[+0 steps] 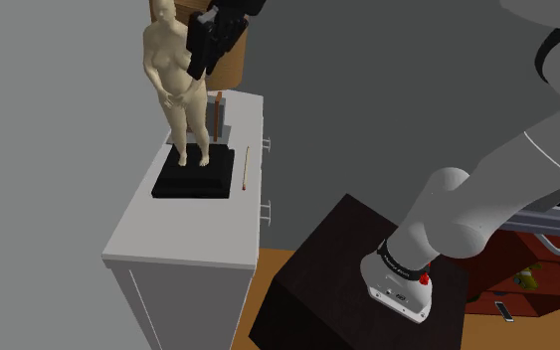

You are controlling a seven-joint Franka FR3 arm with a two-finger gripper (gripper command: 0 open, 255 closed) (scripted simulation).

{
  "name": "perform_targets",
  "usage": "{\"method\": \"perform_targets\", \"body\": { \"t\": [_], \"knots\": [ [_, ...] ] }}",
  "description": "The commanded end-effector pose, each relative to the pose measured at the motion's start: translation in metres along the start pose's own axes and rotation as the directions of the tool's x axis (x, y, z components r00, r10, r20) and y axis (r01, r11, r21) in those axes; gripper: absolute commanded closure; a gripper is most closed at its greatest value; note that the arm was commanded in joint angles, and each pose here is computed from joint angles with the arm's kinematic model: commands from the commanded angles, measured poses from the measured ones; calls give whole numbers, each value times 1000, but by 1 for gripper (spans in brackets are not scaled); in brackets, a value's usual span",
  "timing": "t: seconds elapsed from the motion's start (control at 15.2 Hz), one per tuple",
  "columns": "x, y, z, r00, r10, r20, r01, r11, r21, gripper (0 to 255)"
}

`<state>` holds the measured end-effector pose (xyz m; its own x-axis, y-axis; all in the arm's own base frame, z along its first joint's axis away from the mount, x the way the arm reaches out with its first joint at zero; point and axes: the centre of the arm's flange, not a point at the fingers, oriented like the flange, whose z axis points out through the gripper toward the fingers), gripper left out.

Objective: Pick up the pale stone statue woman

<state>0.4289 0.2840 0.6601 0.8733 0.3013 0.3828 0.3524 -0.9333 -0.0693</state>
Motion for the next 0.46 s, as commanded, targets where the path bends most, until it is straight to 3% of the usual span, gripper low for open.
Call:
{"method": "perform_targets", "body": {
  "t": [0.0,0.4],
  "knots": [
    [5,-1,-11,1000,0,-2,0,1000,0,255],
    [13,-2,-31,1000,0,-2,0,1000,0,255]
  ]
}}
